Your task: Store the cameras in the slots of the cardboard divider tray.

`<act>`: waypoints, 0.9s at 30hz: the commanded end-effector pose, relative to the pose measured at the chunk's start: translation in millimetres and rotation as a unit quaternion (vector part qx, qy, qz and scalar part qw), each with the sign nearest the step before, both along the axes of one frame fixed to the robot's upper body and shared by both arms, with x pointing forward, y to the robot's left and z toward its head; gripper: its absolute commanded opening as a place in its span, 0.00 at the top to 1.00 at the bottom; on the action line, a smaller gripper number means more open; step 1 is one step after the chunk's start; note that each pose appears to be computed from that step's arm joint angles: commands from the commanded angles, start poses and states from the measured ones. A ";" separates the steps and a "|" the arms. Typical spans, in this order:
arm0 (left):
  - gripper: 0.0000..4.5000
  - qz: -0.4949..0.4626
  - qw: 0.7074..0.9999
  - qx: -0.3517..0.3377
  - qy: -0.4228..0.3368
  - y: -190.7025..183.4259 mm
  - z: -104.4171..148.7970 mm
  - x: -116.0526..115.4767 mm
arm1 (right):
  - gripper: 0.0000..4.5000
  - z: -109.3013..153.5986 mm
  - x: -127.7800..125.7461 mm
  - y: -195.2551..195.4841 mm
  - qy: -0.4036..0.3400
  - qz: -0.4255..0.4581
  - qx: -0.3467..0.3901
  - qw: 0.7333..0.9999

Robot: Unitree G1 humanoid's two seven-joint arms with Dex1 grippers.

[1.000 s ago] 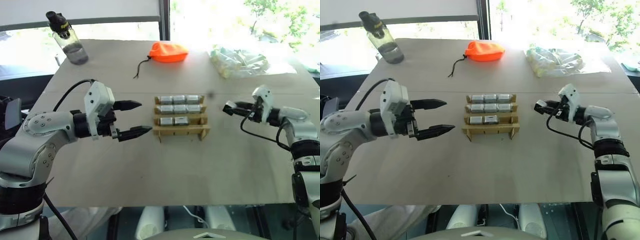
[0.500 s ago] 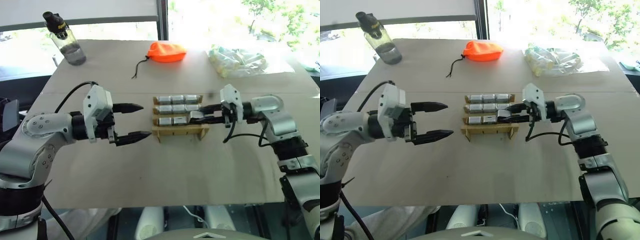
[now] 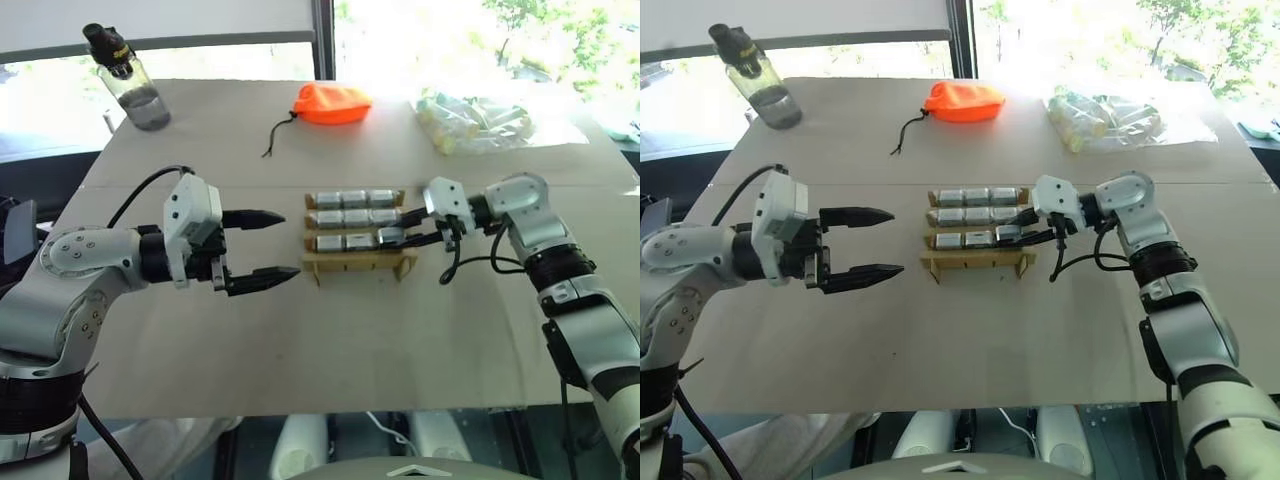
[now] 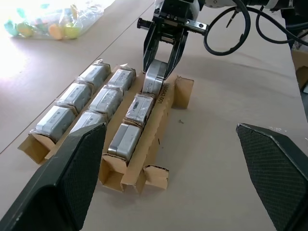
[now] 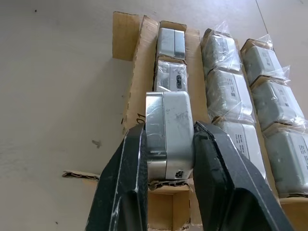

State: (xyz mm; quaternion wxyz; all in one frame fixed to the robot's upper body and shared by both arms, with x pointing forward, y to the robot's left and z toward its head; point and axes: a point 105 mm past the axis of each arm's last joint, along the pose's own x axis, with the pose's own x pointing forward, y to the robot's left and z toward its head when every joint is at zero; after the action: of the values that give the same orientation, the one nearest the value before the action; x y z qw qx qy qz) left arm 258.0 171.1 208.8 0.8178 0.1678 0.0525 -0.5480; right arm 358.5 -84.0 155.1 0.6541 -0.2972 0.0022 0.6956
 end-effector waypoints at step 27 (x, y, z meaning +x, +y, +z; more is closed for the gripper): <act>0.00 0.031 0.998 -0.059 0.004 0.7 -23.8 -14.6 | 0.01 23.4 -38.6 -56.8 0.113 -0.077 0.075 0.988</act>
State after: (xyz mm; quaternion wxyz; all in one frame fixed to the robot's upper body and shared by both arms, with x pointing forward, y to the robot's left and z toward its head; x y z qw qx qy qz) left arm 247.3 176.9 178.6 0.8383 0.1079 0.0626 -0.5308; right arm 326.9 -133.5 162.3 0.7099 -0.1725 0.0823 0.6778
